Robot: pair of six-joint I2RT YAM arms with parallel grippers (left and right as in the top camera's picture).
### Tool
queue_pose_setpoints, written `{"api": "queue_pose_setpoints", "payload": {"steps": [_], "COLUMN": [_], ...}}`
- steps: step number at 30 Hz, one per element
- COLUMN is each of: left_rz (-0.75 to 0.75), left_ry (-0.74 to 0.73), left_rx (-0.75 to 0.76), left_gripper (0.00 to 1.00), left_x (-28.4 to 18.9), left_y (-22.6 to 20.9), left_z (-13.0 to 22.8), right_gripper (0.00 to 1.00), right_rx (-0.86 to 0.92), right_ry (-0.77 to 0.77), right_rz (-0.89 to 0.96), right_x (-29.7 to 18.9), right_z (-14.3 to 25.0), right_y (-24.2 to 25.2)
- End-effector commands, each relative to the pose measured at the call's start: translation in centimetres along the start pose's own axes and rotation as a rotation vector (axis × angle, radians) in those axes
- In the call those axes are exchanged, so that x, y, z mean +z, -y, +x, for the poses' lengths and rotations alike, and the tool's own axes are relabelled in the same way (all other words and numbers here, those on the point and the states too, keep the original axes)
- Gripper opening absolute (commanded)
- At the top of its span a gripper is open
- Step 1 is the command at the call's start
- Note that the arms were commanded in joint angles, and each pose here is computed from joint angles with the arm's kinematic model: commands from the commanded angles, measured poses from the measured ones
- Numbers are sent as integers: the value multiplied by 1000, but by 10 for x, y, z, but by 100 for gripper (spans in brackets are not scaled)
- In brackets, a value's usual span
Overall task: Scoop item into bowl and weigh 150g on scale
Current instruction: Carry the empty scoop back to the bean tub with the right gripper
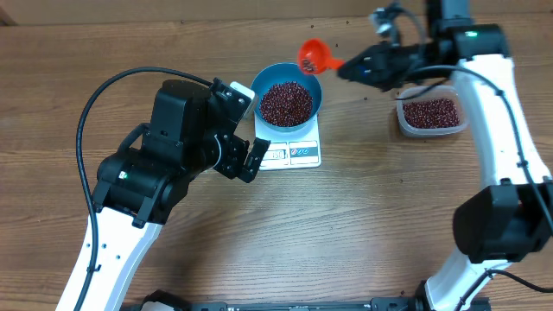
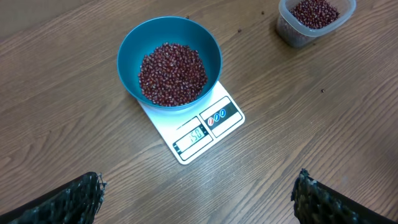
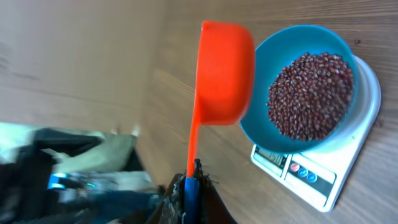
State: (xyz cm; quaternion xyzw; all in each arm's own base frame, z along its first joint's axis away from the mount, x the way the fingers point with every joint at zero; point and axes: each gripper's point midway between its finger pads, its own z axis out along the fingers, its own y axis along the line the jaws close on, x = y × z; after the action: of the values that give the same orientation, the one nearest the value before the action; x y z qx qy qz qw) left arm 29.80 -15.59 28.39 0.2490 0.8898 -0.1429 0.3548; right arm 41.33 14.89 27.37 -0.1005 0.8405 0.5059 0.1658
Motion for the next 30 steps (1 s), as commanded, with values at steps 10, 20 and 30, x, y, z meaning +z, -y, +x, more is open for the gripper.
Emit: {"api": "queue_pose_setpoints", "payload": {"steps": [10, 20, 30], "left_rz": [-11, -11, -11], "left_ry": [14, 14, 14], "left_rx": [-6, -6, -6], "left_gripper": [100, 100, 99], "left_x": [-3, -3, -3], "left_y": [-3, -3, -3], "left_z": [-6, -6, -6], "right_gripper": [4, 4, 4], "right_rx": [132, 350, 254], "right_ry": [192, 111, 73], "right_rz": [262, 969, 1535], "right_x": [-144, -176, -166], "right_z": [17, 39, 38], "right_y": [67, 151, 133]}}
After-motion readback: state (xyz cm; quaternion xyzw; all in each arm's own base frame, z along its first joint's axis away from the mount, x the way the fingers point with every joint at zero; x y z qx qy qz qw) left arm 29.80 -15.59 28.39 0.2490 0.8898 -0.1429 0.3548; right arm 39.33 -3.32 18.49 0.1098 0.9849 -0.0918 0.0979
